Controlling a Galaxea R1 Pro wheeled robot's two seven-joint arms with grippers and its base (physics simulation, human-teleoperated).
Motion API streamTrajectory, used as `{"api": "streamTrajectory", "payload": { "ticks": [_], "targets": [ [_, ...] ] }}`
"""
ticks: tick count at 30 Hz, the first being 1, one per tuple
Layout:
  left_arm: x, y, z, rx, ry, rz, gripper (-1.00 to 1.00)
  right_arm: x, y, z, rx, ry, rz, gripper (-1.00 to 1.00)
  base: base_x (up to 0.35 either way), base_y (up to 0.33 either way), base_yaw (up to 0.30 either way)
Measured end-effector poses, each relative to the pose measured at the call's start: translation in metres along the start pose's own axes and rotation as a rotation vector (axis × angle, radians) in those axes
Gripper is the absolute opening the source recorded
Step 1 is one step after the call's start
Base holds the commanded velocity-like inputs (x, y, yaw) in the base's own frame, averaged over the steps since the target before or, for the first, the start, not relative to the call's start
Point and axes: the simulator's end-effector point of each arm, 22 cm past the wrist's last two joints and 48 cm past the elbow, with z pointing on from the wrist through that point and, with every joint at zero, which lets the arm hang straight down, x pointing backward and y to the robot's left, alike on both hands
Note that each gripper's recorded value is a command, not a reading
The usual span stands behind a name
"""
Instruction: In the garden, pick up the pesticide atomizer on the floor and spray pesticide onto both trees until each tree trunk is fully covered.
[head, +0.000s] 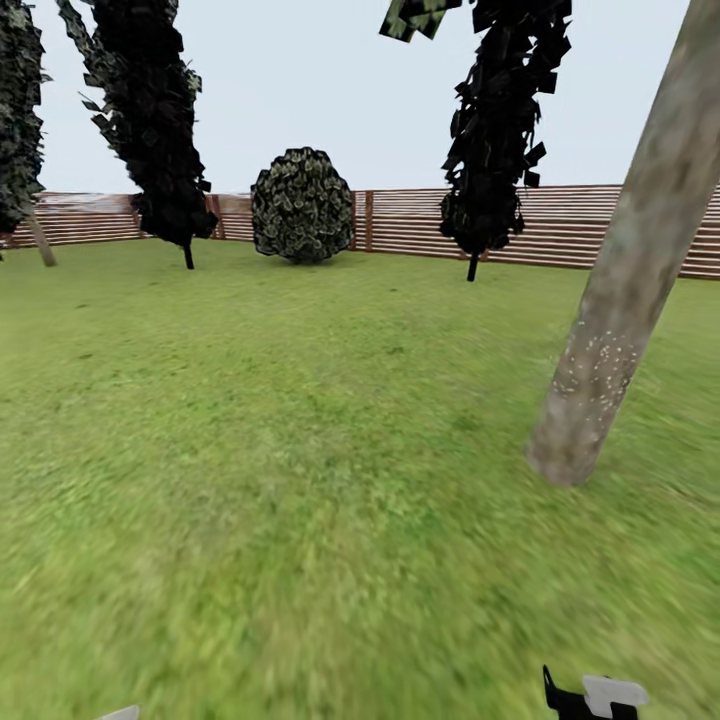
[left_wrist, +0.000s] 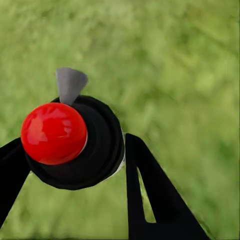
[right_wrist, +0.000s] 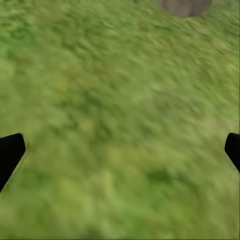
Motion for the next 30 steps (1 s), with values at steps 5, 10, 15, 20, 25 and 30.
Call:
{"api": "streamTrajectory", "payload": {
  "ticks": [5, 10, 15, 20, 25, 30],
  "targets": [
    [-0.0011, 0.0004, -0.0001, -0.001, -0.002, -0.001, -1.0, -0.0014, 0.0, 0.0, 0.0, -0.003, 0.001, 1.0, 0.0, 0.145, 0.266],
    [-0.0026, 0.0031, 0.0, -0.003, -0.006, 0.0, -1.0, -0.0029, -0.0001, 0.0, 0.0, -0.006, 0.002, 1.0, 0.0, 0.008, 0.265],
    [-0.0041, 0.0036, -0.0001, -0.004, -0.009, -0.001, -1.0, -0.0045, 0.0, 0.0, 0.0, -0.01, 0.003, 1.0, 0.0, 0.004, 0.247],
    [-0.0055, 0.0036, -0.0002, -0.005, -0.012, -0.003, -1.0, -0.0061, -0.0002, 0.0, 0.0, -0.013, 0.004, 1.0, 0.0, 0.216, 0.218],
    [-0.0066, 0.0036, -0.0003, -0.005, -0.014, -0.004, -1.0, -0.0079, -0.0003, -0.0001, 0.001, -0.017, 0.005, 1.0, 0.0, 0.3, 0.238],
    [-0.0078, 0.0043, -0.0004, -0.006, -0.015, -0.007, -1.0, -0.0093, -0.0004, -0.0001, 0.001, -0.02, 0.005, 1.0, 0.0, 0.305, 0.255]
  ]
}}
